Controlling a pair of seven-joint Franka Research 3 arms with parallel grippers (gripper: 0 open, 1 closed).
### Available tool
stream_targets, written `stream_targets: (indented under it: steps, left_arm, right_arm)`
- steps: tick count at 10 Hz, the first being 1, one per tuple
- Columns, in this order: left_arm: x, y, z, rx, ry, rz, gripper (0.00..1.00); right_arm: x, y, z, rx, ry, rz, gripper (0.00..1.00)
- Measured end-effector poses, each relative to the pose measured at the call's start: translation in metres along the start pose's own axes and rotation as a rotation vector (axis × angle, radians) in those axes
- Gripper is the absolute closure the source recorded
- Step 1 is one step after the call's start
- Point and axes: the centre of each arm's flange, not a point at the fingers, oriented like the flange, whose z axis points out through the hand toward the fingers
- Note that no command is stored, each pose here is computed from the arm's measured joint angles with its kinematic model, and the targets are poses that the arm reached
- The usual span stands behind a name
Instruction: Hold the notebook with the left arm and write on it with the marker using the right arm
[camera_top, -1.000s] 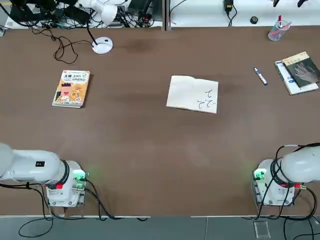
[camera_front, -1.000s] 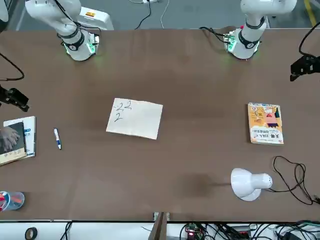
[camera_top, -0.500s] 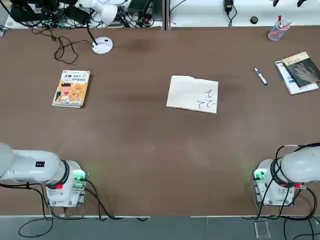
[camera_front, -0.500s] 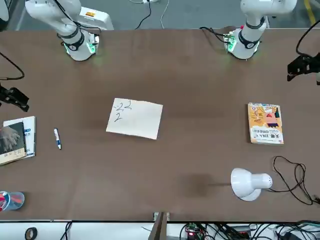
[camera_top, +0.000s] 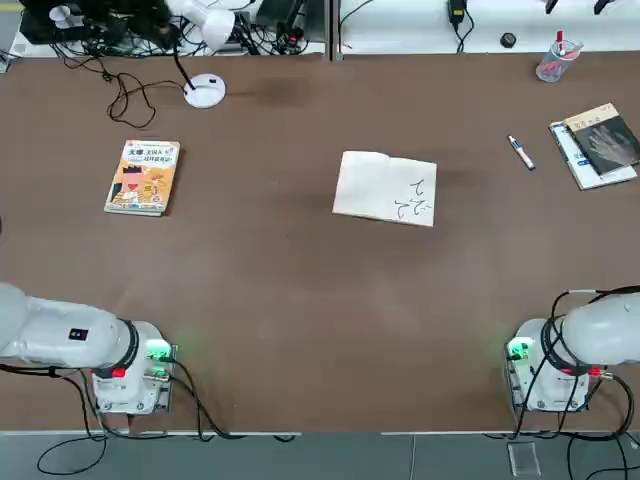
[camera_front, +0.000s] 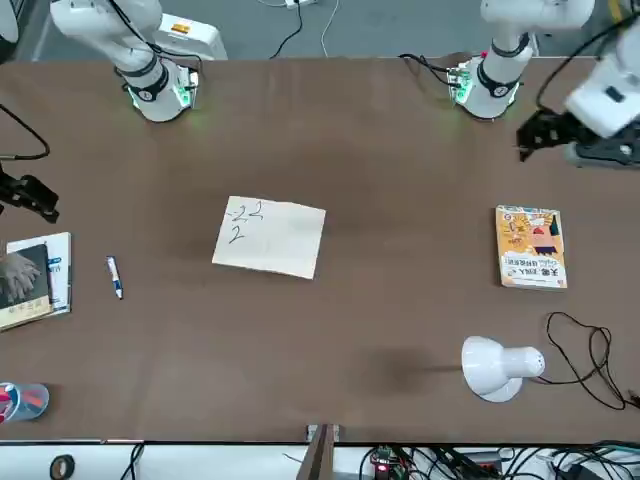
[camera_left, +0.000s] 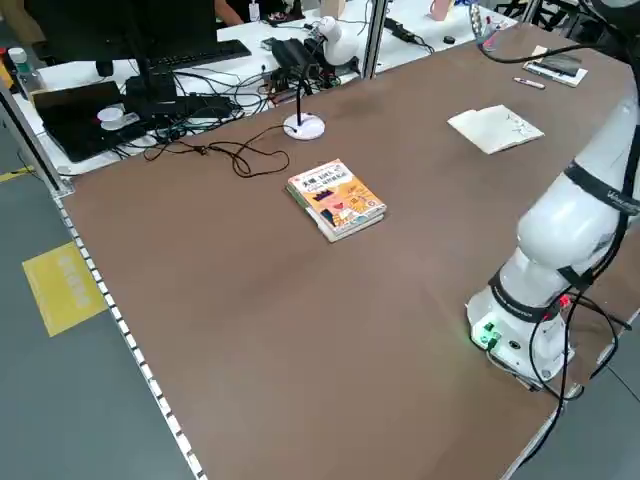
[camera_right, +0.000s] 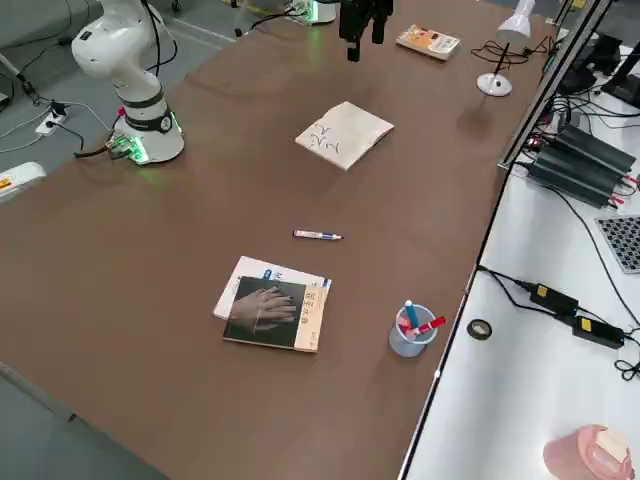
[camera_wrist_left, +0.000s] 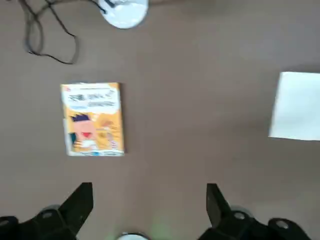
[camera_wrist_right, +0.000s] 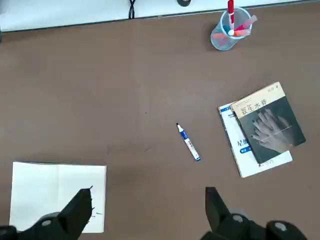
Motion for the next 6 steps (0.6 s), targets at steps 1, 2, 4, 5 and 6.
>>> stream_targets:
  steps: [1,2,4,5,6]
  left_arm:
    - [-0.006,0.026,0.002,-0.01,-0.005,-0.017,0.0]
    - [-0.012,0.053,0.005,-0.013,-0.013,-0.028,0.0]
    - [-0.025,0.103,0.016,-0.013,-0.026,-0.04,0.0]
    - [-0.028,0.124,0.022,-0.019,-0.02,-0.05,0.0]
    - [-0.03,0.143,0.028,-0.027,-0.012,-0.062,0.0]
  right_arm:
    - [0.0,0.0,0.0,0.0,-0.001,0.0,0.0]
    - [0.0,0.0,0.001,0.0,-0.001,0.0,0.0]
    - [0.0,0.0,0.001,-0.001,-0.002,0.0,0.0]
    - [0.0,0.0,0.001,-0.001,-0.003,0.001,0.0]
    - [0.0,0.0,0.002,-0.001,-0.003,0.001,0.0]
